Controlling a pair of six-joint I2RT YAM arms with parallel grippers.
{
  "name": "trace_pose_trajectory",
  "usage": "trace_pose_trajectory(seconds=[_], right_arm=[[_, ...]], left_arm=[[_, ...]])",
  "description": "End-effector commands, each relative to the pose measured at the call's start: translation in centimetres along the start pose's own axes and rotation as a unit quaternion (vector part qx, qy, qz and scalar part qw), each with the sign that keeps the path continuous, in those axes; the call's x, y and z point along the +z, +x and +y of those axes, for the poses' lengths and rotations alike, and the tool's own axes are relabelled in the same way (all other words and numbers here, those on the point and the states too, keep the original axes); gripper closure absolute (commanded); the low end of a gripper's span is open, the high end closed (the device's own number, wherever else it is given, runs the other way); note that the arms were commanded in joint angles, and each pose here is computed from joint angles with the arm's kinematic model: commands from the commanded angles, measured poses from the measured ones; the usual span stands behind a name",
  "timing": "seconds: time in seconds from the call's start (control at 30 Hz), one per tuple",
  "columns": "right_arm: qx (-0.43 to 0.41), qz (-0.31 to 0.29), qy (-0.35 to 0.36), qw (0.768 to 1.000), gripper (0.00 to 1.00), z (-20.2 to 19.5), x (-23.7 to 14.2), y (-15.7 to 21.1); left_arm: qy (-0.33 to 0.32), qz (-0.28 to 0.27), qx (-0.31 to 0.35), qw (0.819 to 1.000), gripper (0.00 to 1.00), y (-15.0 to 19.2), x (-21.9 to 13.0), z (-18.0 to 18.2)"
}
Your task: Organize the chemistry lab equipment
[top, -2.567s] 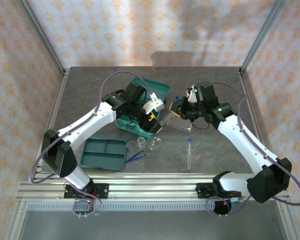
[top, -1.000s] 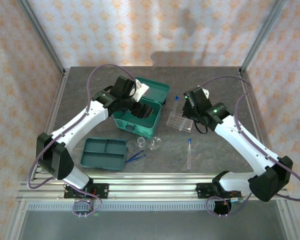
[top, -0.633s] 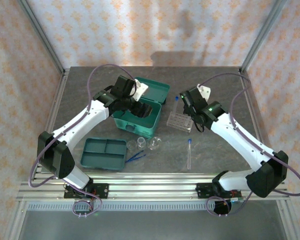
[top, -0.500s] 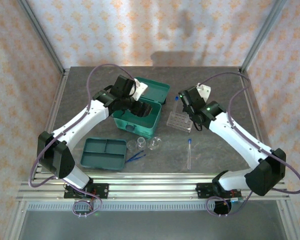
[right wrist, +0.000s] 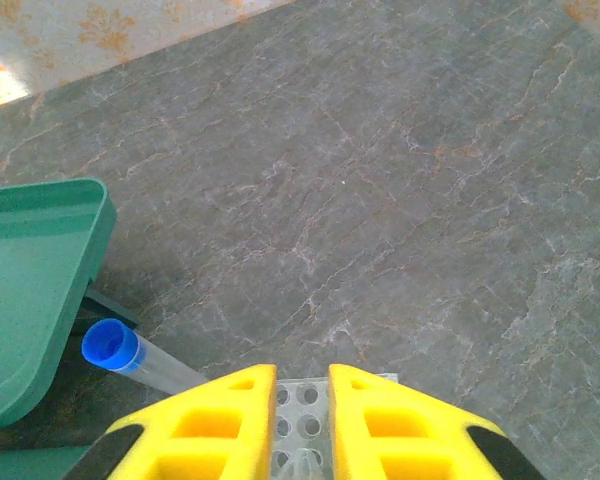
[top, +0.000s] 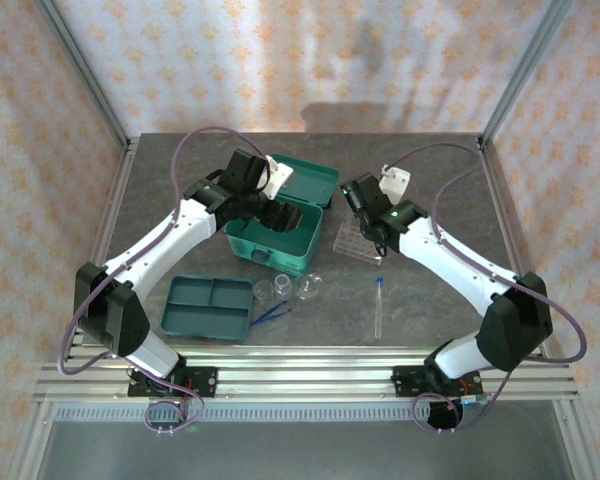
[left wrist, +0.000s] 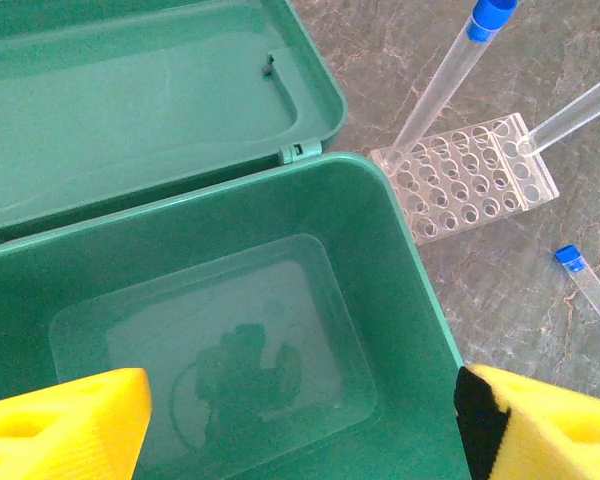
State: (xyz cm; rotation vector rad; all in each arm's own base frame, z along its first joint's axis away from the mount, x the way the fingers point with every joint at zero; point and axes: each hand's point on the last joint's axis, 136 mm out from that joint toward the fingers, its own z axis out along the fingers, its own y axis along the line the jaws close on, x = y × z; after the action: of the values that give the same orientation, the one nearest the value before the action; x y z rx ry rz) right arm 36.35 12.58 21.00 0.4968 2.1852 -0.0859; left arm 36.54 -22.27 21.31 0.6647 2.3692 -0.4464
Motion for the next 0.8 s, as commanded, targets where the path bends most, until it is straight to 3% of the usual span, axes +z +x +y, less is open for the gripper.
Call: trace_pose_trajectory(seconds=[0.0,0.77], right_arm=[[0.010,-0.031,0.021,0.999,0.91,0.0,0.5,-0.7],[0.016,-0.032,0.056,0.998,0.91,1.5,3.7,0.4]], left_arm=[[-0.012,-0.020,-0.008,1.000,0.19,-0.9,-0.8,0.6],[-0.023,-0.034,-0.009,0.999,0.19,-1.0,-1.5,1.1]])
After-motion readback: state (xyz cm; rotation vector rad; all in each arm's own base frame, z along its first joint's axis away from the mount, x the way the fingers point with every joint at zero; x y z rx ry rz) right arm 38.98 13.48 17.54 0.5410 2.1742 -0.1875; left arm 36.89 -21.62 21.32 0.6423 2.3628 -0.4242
